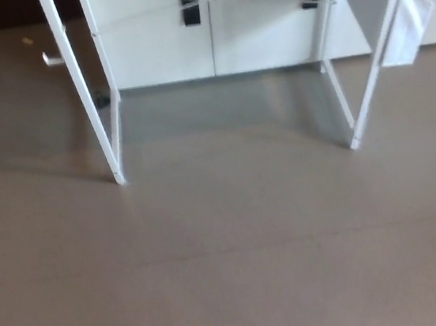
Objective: The robot walk towards a table in front and uses its left hand to pickup a tennis ball on the left side and put it in a container on the right hand side
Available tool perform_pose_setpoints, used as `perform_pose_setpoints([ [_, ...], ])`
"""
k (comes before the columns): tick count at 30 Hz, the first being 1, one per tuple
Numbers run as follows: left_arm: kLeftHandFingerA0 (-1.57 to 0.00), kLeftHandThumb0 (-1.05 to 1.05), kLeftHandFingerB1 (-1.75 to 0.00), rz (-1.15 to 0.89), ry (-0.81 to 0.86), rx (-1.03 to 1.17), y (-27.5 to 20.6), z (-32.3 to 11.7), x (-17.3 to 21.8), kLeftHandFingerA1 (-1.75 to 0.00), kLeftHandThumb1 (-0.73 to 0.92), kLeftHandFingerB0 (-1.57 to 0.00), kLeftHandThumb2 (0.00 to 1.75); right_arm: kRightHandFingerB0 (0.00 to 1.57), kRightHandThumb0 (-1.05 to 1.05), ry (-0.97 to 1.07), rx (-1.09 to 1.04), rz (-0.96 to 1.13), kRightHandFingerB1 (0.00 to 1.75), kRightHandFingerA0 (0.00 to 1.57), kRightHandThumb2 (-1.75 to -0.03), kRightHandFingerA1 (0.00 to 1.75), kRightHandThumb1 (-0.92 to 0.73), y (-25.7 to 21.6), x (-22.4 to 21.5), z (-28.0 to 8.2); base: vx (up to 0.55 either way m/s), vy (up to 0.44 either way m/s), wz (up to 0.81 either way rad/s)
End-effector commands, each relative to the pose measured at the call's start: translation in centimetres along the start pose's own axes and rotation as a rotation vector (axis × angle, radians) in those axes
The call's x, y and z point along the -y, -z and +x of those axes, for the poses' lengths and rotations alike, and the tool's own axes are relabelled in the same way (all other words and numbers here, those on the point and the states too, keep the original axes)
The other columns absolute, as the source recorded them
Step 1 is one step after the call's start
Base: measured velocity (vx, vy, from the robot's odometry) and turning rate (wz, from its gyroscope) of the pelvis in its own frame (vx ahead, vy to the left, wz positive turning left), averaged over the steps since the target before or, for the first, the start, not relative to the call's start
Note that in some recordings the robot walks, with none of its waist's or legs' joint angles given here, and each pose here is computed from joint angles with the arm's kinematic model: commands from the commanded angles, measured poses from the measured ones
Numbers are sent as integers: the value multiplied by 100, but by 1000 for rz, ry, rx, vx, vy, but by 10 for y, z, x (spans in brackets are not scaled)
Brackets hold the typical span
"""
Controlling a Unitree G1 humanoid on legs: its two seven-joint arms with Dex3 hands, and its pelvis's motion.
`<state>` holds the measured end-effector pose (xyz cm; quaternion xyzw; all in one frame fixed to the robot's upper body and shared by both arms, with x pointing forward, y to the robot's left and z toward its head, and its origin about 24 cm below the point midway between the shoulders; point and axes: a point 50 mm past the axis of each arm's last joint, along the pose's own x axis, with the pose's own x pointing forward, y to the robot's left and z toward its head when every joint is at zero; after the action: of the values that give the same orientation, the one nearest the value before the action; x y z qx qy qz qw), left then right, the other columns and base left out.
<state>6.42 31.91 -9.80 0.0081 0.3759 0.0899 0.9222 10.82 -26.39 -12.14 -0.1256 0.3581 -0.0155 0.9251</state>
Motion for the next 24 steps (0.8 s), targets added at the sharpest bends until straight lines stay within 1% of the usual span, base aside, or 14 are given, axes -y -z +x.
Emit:
perform_pose_setpoints([
  [1,-43,-22,-33,21,3,18,-4,-1,-3,-37,66,-32,60,12,-66,23,1,-5,48,41,-92,76,-48,2,7,-3,324,-166,22],
  [2,-43,-22,-33,17,1,17,-4,-1,-3,-37,65,-33,60,16,-67,23,1,-7,38,38,-61,82,-64,2,7,-3,323,-162,-12],
  [5,-42,-21,-33,16,-4,9,-3,-1,-3,-37,66,-33,60,16,-66,19,-5,-26,37,38,-60,80,-66,4,6,-5,245,-88,-2],
  [6,-42,-22,-33,16,5,7,-2,-2,-3,-37,66,-32,60,11,-66,21,-4,-29,48,42,-92,75,-49,5,5,-6,217,-24,-10],
  [11,-43,-23,-33,31,15,3,0,-3,-2,-37,66,-31,61,12,-64,26,-16,-17,48,42,-92,75,-49,9,5,-9,225,104,-18],
  [12,-43,-23,-33,35,15,2,0,-3,-2,-37,66,-32,61,18,-63,25,-18,-16,36,39,-60,78,-65,10,5,-9,302,223,46],
  [14,-41,-23,-32,31,19,-3,0,-1,-1,-36,67,-31,61,18,-63,26,-23,-12,37,38,-60,78,-65,10,6,-9,376,305,-28],
  [19,-42,-23,-33,37,18,-9,0,-2,-2,-37,67,-31,62,18,-61,25,-29,-5,36,40,-60,80,-65,11,4,-9,293,208,-1],
  [21,-42,-23,-33,37,21,-8,0,-2,-2,-37,67,-31,62,18,-61,24,-30,-3,36,40,-60,80,-65,11,4,-9,256,120,9],
  [22,-42,-20,-33,41,22,-8,0,-2,-2,-36,66,-32,60,18,-60,22,-26,-15,35,41,-59,77,-66,11,4,-9,259,68,11],
  [24,-43,-19,-33,44,23,-4,-1,-2,-2,-36,67,-32,60,18,-61,21,-23,-19,36,41,-59,79,-66,11,4,-10,275,16,8],
])
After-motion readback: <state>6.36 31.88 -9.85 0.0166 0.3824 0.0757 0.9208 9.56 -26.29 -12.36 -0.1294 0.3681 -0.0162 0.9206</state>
